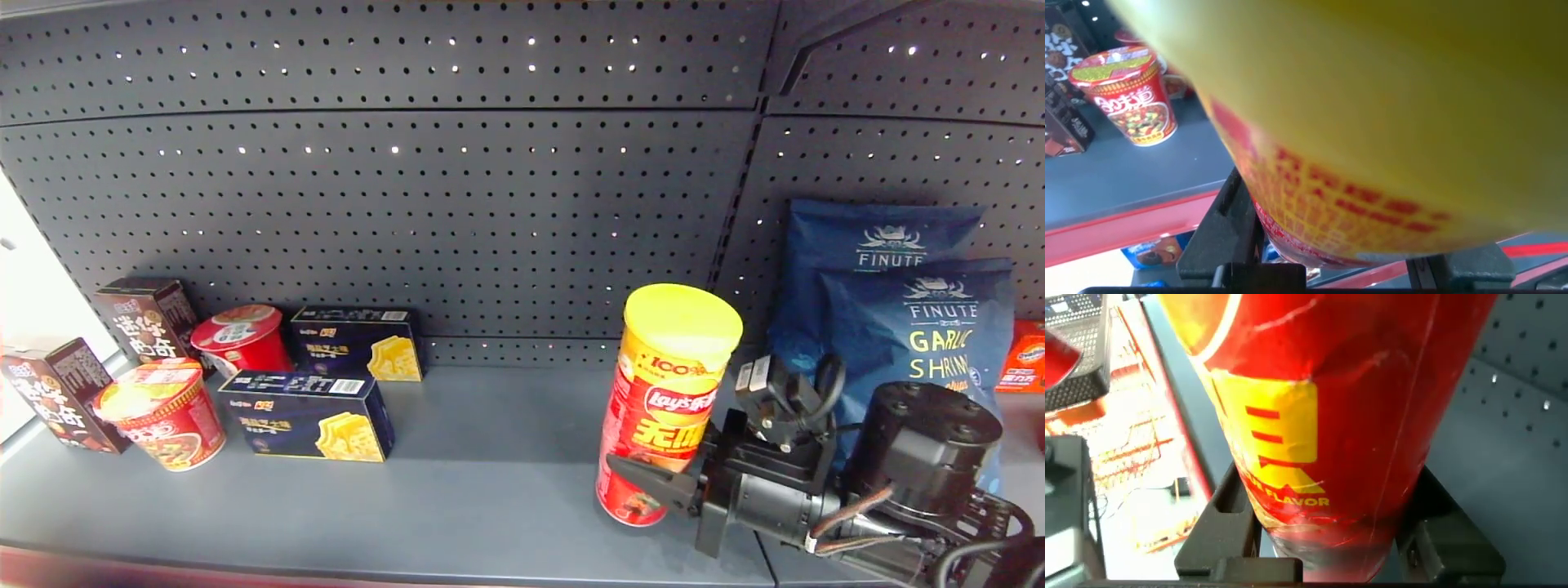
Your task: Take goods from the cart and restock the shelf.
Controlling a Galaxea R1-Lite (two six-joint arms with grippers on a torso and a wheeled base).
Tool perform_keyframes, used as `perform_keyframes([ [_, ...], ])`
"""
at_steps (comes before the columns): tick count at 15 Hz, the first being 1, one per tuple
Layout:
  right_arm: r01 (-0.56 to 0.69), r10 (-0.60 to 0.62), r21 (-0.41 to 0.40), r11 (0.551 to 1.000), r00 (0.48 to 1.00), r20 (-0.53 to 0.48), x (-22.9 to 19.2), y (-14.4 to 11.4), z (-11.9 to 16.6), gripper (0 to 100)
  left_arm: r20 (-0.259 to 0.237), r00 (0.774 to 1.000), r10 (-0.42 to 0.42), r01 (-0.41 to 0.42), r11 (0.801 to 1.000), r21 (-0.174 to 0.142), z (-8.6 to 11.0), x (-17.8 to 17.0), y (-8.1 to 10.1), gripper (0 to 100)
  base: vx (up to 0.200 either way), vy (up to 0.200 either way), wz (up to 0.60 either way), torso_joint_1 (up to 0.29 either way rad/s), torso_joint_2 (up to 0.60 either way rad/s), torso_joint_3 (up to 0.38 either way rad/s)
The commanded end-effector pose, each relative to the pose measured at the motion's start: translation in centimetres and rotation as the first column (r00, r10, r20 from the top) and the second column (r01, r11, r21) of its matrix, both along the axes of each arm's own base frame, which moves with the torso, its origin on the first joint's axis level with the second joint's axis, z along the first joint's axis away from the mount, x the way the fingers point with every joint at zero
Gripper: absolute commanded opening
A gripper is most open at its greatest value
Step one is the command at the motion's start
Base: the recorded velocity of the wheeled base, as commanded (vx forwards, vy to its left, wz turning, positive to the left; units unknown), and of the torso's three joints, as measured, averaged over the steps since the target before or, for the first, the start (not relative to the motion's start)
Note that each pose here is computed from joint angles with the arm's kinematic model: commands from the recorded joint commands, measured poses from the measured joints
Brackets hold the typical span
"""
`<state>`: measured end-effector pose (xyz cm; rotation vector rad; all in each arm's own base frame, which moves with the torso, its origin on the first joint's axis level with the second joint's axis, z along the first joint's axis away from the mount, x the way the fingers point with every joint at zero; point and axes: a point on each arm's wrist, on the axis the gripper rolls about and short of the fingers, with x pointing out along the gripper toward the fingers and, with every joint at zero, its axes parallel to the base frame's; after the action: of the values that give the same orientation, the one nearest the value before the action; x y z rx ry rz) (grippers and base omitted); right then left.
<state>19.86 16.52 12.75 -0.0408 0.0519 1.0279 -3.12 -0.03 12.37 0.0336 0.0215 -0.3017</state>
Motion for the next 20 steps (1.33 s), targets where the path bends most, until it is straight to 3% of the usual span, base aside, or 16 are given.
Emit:
perform_keyframes([
  [1, -0.004, 0.003, -0.03, 1.0, 0.999, -0.04, -0.8, -0.6, -1.7, 0, -0.002, 1.0, 0.002, -0.002, 1.0, 0.001, 0.0, 0.0, 0.0, 0, 0.0, 0.0, 0.0, 0.0, 0.0, 0.0],
  [9, -0.011, 0.009, -0.038, 0.999, 0.999, -0.051, 0.7, 0.8, -3.9, 0, -0.01, 1.0, 0.002, -0.002, 1.0, 0.002, -0.3, 0.1, 0.0, 0, 0.0, 0.0, 0.0, 0.0, 0.0, 0.0],
  [20, -0.035, 0.034, -0.037, 0.999, 0.998, -0.045, 1.8, 2.6, -4.7, 0, -0.021, 1.0, -0.001, 0.001, 1.0, 0.003, -0.6, 0.2, 0.0, 0, 0.0, 0.0, 0.0, 0.0, 0.0, 0.0],
])
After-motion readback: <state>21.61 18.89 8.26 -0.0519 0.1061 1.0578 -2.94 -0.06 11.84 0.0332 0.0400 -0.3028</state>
